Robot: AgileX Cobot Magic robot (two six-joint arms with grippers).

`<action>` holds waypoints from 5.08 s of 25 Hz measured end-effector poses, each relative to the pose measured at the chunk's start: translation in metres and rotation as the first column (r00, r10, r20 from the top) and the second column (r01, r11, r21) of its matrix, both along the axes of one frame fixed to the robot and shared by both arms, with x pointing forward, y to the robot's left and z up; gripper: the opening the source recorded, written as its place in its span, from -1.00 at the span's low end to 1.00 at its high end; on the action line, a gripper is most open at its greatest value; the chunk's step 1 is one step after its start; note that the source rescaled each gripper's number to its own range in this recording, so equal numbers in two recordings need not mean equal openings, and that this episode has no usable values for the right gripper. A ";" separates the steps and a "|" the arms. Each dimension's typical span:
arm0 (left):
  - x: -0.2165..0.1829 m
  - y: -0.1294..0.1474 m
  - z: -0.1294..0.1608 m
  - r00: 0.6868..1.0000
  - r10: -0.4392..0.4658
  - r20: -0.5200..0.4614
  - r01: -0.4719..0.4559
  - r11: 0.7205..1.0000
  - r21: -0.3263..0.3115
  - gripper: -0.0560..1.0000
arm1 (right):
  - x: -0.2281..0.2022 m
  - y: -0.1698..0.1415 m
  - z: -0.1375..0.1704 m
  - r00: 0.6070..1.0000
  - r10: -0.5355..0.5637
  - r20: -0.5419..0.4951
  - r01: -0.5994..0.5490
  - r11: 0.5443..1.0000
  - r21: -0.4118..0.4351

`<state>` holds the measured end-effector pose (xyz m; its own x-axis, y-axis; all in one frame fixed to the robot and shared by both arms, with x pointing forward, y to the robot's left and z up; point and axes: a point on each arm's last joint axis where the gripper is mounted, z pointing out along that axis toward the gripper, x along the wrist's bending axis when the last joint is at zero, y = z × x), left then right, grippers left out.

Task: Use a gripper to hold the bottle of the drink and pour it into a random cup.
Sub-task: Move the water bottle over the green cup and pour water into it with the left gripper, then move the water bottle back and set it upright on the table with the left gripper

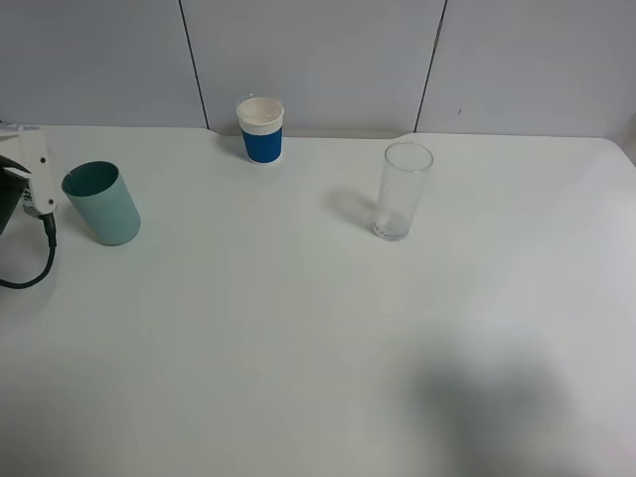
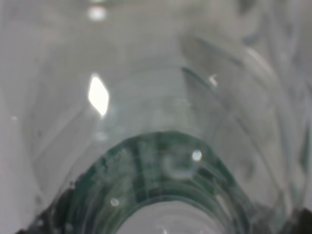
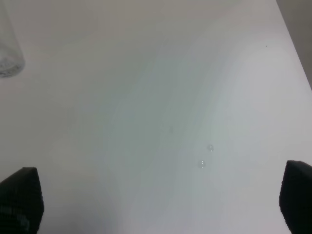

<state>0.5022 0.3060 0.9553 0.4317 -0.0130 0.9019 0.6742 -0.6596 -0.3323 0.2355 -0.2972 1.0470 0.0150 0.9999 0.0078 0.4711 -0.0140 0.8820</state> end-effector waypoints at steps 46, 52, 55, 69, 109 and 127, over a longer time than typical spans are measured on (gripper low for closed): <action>0.003 -0.001 0.002 0.993 -0.046 -0.110 0.055 0.995 0.081 -0.89 | 0.000 0.000 0.000 1.000 0.000 0.000 0.000 1.000 0.000; 0.003 -0.001 0.002 0.992 -0.047 -0.114 0.056 0.995 0.083 -0.89 | 0.000 0.000 0.000 1.000 0.000 0.000 0.000 1.000 0.000; 0.003 -0.001 0.002 0.992 -0.047 -0.114 0.056 0.995 0.083 -0.89 | 0.000 0.000 0.000 1.000 0.000 0.000 0.000 1.000 0.000; 0.004 -0.004 -0.002 0.994 -0.066 -0.082 0.066 0.998 0.003 -0.89 | 0.000 0.000 0.000 1.000 0.000 0.000 0.000 1.000 0.000; -0.049 -0.103 0.083 0.802 -0.273 0.532 0.480 -0.237 -0.845 -0.89 | 0.000 0.000 0.000 1.000 0.000 0.000 0.000 1.000 0.000; -0.068 -0.093 0.021 0.811 -0.115 0.574 0.518 -0.317 -0.795 -0.89 | 0.000 0.000 0.000 1.000 0.000 0.000 0.000 1.000 0.000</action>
<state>0.4346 0.2131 0.9762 0.5901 0.8033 0.0802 0.1142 -0.1813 0.9768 0.2355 -0.2972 1.0470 0.0150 0.9999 0.0078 0.4711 -0.0140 0.8820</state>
